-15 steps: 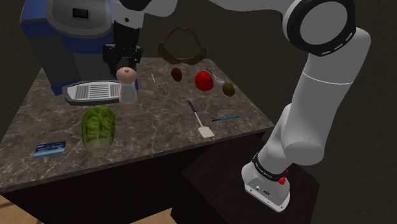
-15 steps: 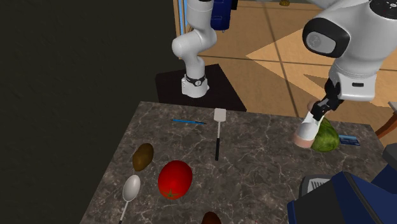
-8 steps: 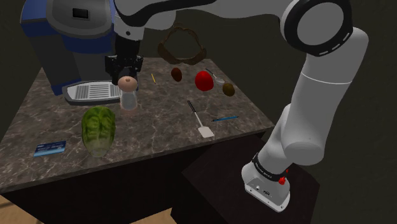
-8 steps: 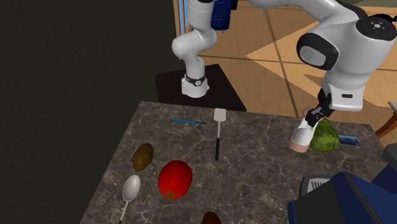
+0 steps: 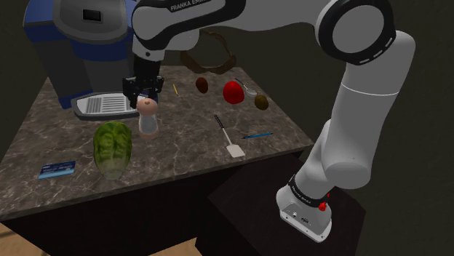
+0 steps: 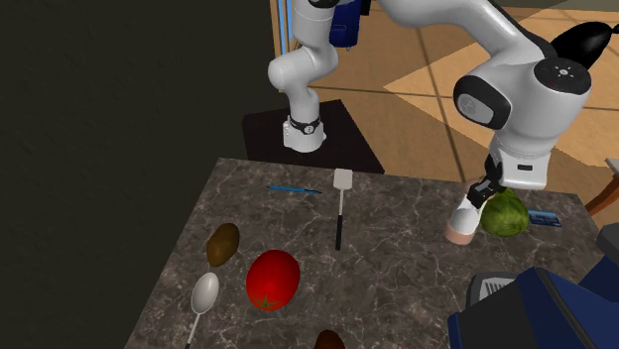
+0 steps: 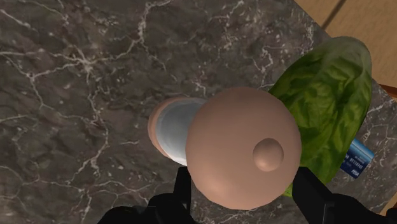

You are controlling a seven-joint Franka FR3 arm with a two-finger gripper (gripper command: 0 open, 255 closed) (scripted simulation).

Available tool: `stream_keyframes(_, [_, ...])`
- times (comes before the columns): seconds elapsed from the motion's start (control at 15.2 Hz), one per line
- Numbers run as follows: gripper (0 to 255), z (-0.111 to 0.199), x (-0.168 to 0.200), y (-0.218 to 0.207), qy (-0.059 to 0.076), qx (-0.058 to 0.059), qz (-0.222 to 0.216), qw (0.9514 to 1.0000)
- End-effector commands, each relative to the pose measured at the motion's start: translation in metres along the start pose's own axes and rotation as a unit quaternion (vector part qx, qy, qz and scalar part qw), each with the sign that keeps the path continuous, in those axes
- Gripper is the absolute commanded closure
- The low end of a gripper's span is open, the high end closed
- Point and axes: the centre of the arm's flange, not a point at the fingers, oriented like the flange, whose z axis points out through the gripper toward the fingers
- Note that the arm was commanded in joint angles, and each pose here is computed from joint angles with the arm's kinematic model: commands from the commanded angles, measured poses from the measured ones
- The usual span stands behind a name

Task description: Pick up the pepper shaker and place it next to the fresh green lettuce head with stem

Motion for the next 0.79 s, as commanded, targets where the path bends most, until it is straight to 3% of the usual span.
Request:
stream_keyframes(0.0, [255, 0.0029, -0.001, 0.0007, 0.0, 0.0, 0.0, 1.0])
stream_keyframes(0.4, [255, 0.0029, -0.001, 0.0007, 0.0, 0.0, 0.0, 1.0])
stream_keyframes(0.46, [0, 0.0029, -0.0011, 0.0007, 0.0, 0.0, 0.0, 1.0])
stream_keyframes(0.73, [0, 0.0028, -0.001, 0.0007, 0.0, 0.0, 0.0, 1.0])
